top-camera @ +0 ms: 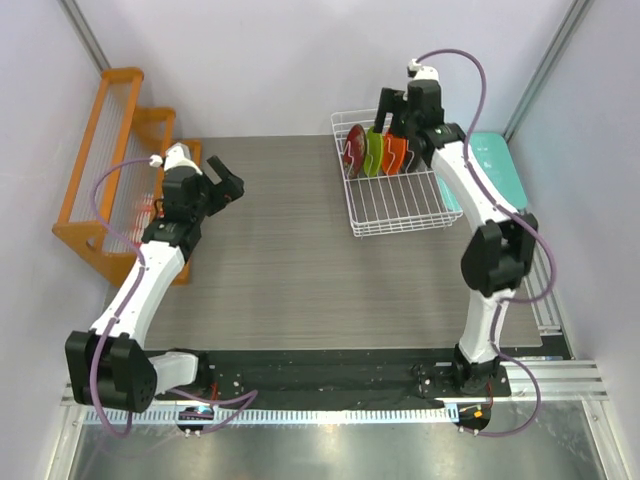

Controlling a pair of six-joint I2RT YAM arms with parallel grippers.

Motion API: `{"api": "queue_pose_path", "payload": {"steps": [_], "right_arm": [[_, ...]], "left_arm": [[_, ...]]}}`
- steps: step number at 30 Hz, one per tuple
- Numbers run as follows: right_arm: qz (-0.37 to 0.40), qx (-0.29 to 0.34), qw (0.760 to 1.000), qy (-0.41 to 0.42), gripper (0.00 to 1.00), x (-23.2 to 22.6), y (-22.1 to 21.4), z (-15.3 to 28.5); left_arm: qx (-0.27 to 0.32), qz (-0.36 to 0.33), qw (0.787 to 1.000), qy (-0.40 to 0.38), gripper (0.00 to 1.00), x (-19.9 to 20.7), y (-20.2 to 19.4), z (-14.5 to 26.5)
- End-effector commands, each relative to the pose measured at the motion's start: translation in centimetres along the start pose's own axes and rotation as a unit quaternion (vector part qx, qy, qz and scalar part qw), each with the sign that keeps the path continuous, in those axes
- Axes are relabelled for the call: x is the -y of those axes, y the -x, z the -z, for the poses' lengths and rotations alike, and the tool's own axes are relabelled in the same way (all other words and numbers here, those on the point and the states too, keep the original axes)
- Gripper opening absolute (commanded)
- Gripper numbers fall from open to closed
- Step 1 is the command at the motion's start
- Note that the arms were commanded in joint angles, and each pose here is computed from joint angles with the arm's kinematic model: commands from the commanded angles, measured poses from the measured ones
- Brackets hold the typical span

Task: Unload the plates from the dish rack

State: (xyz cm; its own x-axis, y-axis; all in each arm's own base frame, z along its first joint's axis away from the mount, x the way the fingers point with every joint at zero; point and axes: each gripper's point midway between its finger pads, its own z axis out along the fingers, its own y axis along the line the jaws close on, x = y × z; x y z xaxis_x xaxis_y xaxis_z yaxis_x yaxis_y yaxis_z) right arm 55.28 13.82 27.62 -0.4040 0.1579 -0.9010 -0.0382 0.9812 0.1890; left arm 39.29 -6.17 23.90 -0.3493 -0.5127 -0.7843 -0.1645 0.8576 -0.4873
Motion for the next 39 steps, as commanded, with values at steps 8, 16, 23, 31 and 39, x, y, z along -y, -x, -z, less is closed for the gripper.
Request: {"api": "queue_pose_path", "payload": {"steps": [8, 16, 23, 31, 39], "right_arm": [[0.040, -0.011, 0.999, -0.008, 0.80, -2.7, -0.1, -7.0], [0.070, -0.028, 0.997, -0.009, 0.70, -3.9, -2.7, -8.9], [0.093, -0.032, 0.994, -0.036, 0.63, -3.5, -3.9, -9.7], [0.131, 0.011, 0.989, -0.059, 0.71, -4.8, -0.8, -7.2], [0.133, -0.008, 0.989, -0.057, 0.67, -4.9, -2.9, -8.5]], "left_arm": [[-0.055, 0.020, 0.997, -0.049, 0.99, 1.5, -2.7, -3.6], [-0.060, 0.016, 0.998, -0.033, 0.99, 0.7, -3.4, -4.7], [-0.057, 0.013, 0.998, -0.022, 1.00, 0.2, -3.5, -4.9], [-0.062, 0.014, 0.998, -0.021, 1.00, 0.1, -3.9, -5.2], [-0.061, 0.009, 0.998, -0.017, 0.99, -0.2, -3.9, -5.2]]}}
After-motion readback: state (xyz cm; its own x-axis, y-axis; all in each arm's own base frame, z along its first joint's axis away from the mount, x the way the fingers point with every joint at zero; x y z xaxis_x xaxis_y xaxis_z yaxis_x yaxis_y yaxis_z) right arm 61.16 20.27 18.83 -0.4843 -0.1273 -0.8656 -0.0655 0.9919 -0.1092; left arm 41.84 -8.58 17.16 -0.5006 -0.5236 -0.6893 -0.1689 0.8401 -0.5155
